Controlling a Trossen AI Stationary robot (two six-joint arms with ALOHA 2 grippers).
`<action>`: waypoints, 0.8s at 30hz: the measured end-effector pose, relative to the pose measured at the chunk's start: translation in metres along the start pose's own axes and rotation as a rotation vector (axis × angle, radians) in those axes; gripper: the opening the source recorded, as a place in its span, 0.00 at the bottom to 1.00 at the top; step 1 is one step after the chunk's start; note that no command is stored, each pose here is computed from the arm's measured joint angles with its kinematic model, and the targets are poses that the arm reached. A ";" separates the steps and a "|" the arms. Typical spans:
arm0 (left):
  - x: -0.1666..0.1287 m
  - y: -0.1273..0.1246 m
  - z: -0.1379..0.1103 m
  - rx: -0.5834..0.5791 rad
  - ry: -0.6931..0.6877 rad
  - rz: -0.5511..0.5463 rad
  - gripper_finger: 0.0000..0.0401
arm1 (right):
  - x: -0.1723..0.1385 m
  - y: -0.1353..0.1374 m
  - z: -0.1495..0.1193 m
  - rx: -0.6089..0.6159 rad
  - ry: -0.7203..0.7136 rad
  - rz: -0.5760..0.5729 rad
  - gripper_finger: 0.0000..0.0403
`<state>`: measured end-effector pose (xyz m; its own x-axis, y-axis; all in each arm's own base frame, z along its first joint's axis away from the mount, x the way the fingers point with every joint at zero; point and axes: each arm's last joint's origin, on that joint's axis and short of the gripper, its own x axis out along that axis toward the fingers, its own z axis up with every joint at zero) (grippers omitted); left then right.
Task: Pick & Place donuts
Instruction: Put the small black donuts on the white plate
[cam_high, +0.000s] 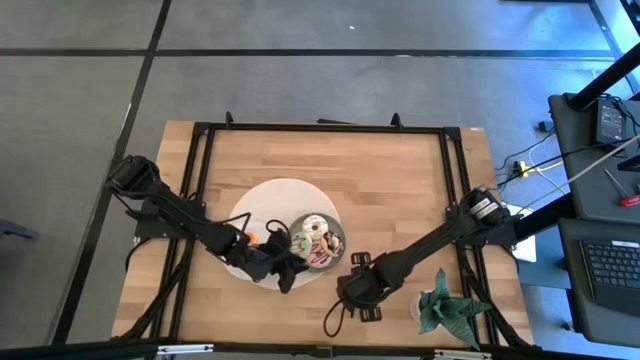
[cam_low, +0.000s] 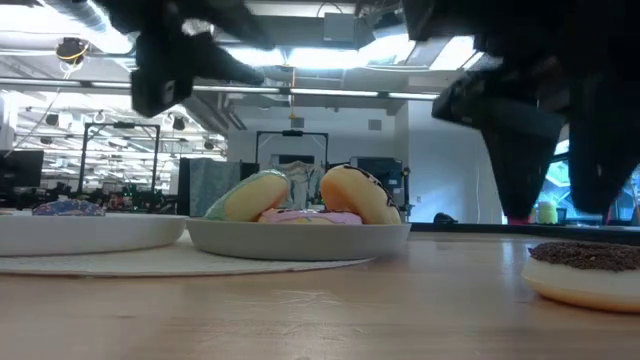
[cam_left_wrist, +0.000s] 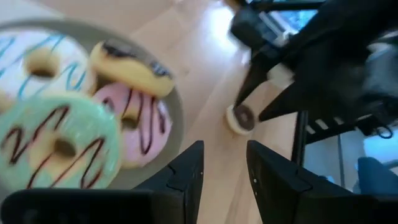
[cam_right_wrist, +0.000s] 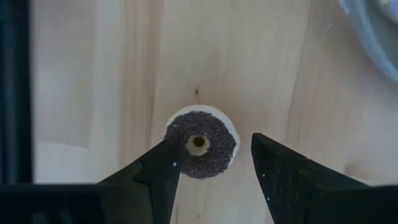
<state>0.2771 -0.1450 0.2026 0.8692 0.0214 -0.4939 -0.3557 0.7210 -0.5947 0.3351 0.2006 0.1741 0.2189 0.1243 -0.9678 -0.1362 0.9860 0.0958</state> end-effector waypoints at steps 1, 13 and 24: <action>0.000 -0.001 0.001 0.010 -0.015 -0.010 0.29 | 0.004 0.000 0.000 0.001 0.010 -0.004 0.49; -0.001 -0.009 0.003 0.040 -0.050 -0.073 0.29 | 0.032 -0.002 -0.003 0.055 0.071 -0.066 0.46; -0.001 -0.009 0.003 0.040 -0.046 -0.076 0.30 | 0.033 -0.003 -0.007 0.047 0.119 -0.071 0.20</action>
<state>0.2801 -0.1492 0.2105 0.9084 -0.0034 -0.4180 -0.2747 0.7488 -0.6032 0.3360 0.2007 0.1398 0.1103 0.0427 -0.9930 -0.0788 0.9963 0.0341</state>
